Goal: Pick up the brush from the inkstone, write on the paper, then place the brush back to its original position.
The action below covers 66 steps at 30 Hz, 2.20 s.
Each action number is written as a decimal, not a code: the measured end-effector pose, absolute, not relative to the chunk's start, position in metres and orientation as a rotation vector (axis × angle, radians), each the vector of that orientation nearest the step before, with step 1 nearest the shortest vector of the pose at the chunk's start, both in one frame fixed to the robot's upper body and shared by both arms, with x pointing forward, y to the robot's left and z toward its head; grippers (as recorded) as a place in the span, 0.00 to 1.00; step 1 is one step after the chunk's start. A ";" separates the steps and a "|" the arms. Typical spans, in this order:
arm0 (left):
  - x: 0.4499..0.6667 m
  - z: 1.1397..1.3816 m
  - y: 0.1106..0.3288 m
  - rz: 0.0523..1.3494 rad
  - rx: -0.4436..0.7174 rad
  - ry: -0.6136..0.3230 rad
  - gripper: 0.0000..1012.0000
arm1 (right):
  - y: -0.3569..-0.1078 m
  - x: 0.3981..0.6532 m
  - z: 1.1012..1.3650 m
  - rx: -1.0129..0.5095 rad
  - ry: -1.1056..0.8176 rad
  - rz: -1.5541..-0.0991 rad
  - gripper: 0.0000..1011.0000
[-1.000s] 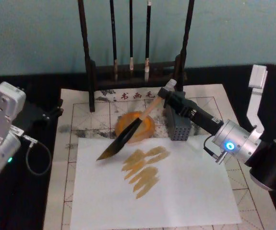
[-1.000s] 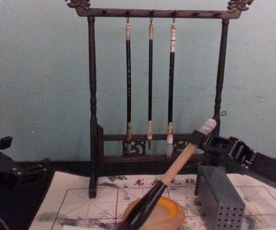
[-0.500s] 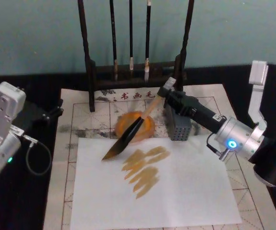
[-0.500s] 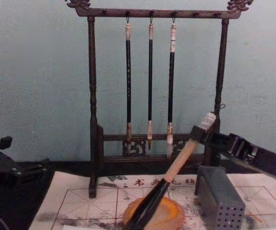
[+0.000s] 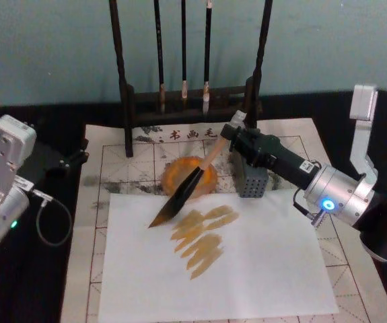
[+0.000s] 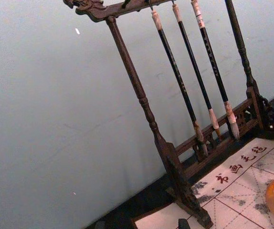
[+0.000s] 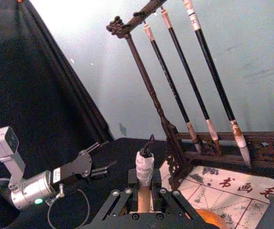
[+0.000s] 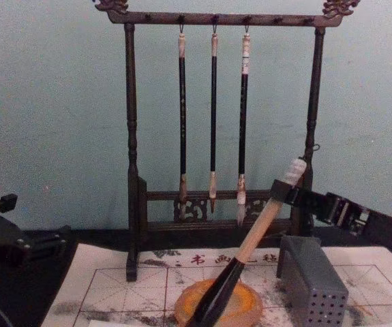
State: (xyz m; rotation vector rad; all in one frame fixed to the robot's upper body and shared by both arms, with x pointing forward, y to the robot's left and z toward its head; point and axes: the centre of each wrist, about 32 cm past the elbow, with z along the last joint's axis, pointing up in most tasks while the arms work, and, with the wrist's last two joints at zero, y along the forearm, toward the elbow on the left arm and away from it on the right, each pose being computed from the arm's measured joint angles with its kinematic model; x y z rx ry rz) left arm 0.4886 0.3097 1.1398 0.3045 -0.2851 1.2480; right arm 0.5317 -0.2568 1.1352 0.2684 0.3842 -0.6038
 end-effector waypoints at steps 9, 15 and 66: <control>0.489 1.140 0.310 1.248 0.304 -0.285 0.99 | -0.255 0.530 1.136 0.248 0.351 -0.589 0.17; 0.489 1.140 0.310 1.248 0.304 -0.285 0.99 | -0.253 0.530 1.137 0.235 0.329 -0.583 0.17; 0.489 1.140 0.310 1.248 0.304 -0.285 0.99 | -0.271 0.521 1.148 0.195 0.284 -0.622 0.17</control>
